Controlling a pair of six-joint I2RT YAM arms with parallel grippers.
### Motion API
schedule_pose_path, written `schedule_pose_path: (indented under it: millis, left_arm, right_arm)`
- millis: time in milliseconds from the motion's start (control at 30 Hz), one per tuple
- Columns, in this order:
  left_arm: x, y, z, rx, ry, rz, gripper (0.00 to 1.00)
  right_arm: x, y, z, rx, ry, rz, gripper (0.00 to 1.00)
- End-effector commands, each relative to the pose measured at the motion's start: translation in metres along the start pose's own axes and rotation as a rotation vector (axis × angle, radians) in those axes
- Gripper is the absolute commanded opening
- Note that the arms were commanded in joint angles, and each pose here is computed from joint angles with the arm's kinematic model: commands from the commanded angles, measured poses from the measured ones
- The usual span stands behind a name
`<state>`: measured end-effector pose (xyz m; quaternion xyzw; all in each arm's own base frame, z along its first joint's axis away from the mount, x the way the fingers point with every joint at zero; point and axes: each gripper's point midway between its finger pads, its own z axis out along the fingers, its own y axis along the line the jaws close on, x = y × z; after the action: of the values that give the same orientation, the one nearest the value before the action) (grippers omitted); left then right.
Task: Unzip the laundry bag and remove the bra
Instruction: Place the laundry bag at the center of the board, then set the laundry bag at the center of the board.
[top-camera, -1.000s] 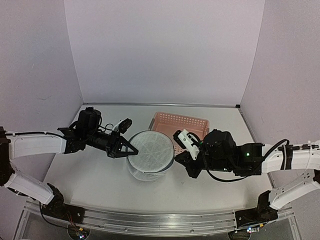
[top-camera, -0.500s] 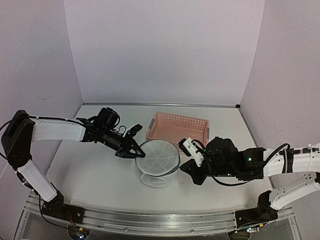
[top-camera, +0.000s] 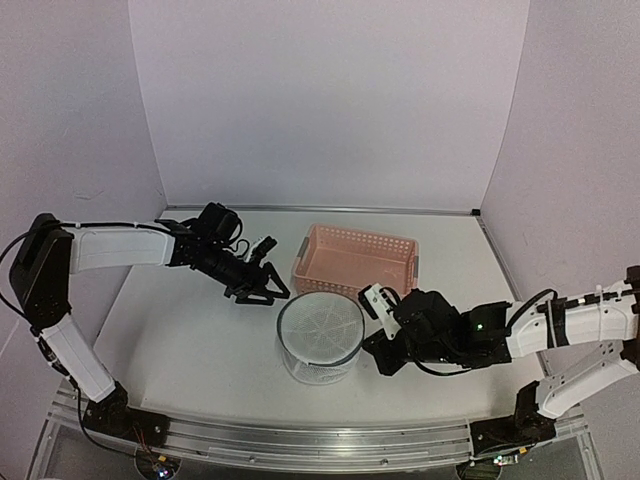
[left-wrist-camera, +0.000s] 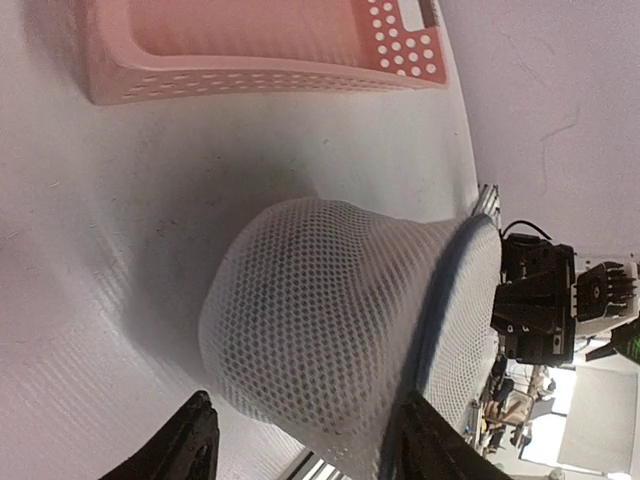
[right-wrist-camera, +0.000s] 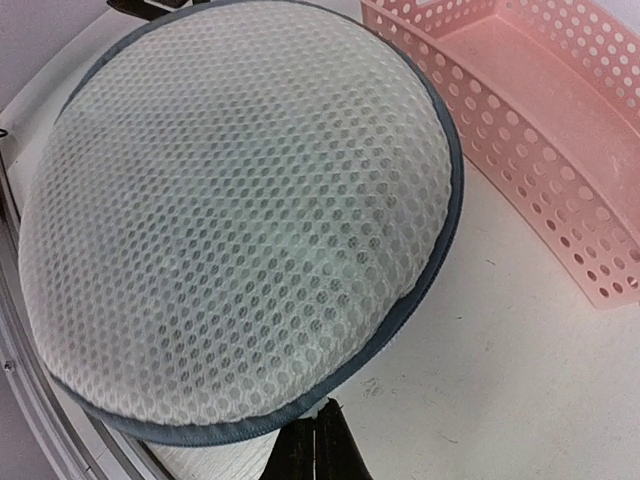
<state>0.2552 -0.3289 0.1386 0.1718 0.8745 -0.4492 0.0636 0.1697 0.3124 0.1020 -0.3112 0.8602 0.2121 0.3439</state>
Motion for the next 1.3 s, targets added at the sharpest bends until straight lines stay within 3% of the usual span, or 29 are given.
schedule_pose_path:
  millis: [0, 133, 333, 633, 933, 1267]
  left_arm:
    - [-0.018, -0.008, -0.034, -0.104, -0.118, -0.009, 0.64]
    - [-0.008, -0.011, -0.050, -0.125, -0.166, -0.044, 0.70]
    - [0.016, -0.019, -0.069, -0.095, -0.196, -0.085, 0.71]
    - [0.042, -0.042, -0.080, 0.090, -0.232, -0.180, 0.72]
    - [0.065, -0.016, -0.073, 0.175, -0.323, -0.416, 0.75]
    - [0.065, 0.000, -0.074, 0.224, -0.422, -0.557, 0.83]
  right_arm:
    - [-0.032, 0.013, 0.000, 0.002, -0.083, 0.097, 0.00]
    - [-0.038, 0.021, 0.005, -0.003, -0.098, 0.153, 0.00]
    - [-0.044, 0.031, 0.018, -0.009, -0.086, 0.263, 0.00]
    - [-0.075, 0.043, 0.045, 0.024, -0.117, 0.401, 0.00]
    - [-0.094, 0.052, 0.085, 0.062, -0.160, 0.526, 0.00]
    - [-0.126, 0.061, 0.103, 0.072, -0.271, 0.557, 0.00]
